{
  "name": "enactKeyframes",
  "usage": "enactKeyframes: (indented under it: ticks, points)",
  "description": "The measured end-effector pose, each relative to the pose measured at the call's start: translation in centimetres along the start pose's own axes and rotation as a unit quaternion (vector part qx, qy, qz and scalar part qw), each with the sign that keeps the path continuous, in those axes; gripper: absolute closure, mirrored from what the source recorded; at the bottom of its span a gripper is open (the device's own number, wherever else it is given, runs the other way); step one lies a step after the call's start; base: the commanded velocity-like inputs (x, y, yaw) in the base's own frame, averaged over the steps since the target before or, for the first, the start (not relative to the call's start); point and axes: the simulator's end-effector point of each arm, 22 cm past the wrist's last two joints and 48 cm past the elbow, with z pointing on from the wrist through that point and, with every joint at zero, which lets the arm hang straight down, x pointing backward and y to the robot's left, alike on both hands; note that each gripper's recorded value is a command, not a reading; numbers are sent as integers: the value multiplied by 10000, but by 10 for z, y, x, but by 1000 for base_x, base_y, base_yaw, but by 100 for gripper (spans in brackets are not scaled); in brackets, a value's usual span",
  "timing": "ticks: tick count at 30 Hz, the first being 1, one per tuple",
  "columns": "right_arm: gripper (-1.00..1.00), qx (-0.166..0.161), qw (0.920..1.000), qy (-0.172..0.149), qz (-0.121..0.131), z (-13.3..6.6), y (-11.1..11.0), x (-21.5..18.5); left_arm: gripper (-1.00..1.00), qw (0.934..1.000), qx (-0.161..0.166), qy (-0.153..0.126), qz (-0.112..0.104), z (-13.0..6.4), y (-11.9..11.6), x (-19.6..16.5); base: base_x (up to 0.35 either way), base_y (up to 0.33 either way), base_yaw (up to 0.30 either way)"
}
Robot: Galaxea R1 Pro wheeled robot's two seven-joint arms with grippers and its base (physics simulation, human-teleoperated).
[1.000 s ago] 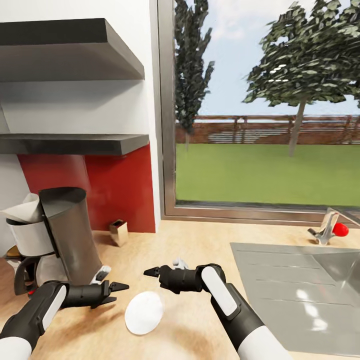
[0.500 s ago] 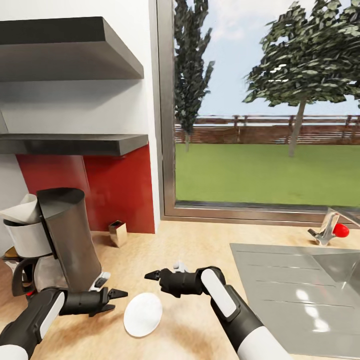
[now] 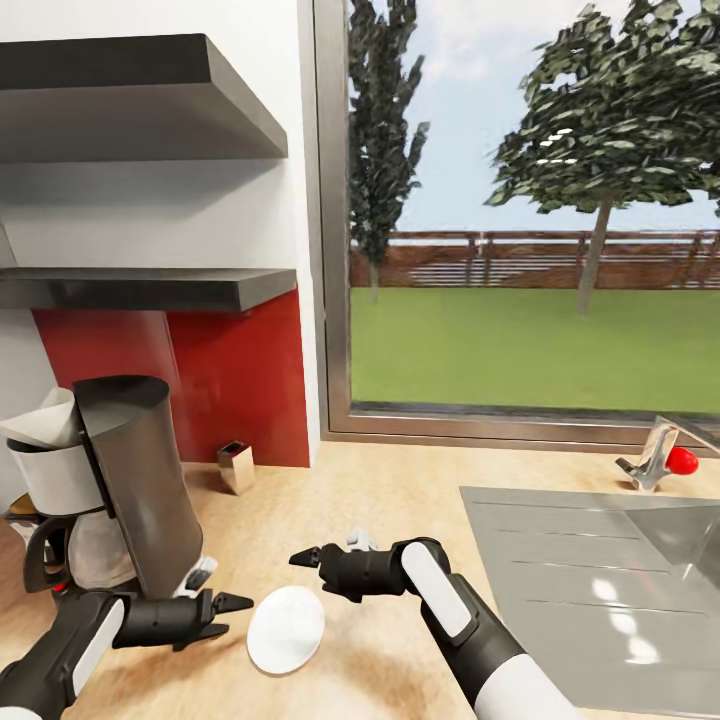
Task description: Set up a coffee station on the kitchen countertop: keep the coffee maker on the countertop, move the bottle of coffee from the kitchen shelf to the counter next to the coffee maker, place a paper coffee filter on top of the coffee maker, put the saucer next to the coffee maker with the coffee cup on the saucer, and place the electric kettle next to the coffee maker.
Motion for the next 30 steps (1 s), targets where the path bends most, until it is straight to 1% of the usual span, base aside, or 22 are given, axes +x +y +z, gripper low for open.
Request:
enactKeyframes:
  ticks: [4, 8, 12, 16, 30]
  points:
    - [-100, 11, 10000, 7, 2, 0, -1, 1, -100, 10000, 24, 41, -27, 2, 1, 5, 0, 0, 0]
    - [-100, 84, 9999, 73, 83, 3, -10, 6, -100, 9998, 150, 83, -22, 5, -5, 9, 0, 0, 0]
    - [-100, 126, 9998, 113, 138, 4, -15, 9, -100, 9996, 182, 221, 37, 10, -8, 17, 0, 0, 0]
    - [-100, 136, 9997, 123, 152, 5, -16, 10, -100, 9994, 173, 294, 69, 12, -9, 21, 0, 0, 0]
    - [-100, 158, 9997, 132, 160, 5, -18, 10, -100, 9993, 166, 333, 79, 14, -9, 23, 0, 0, 0]
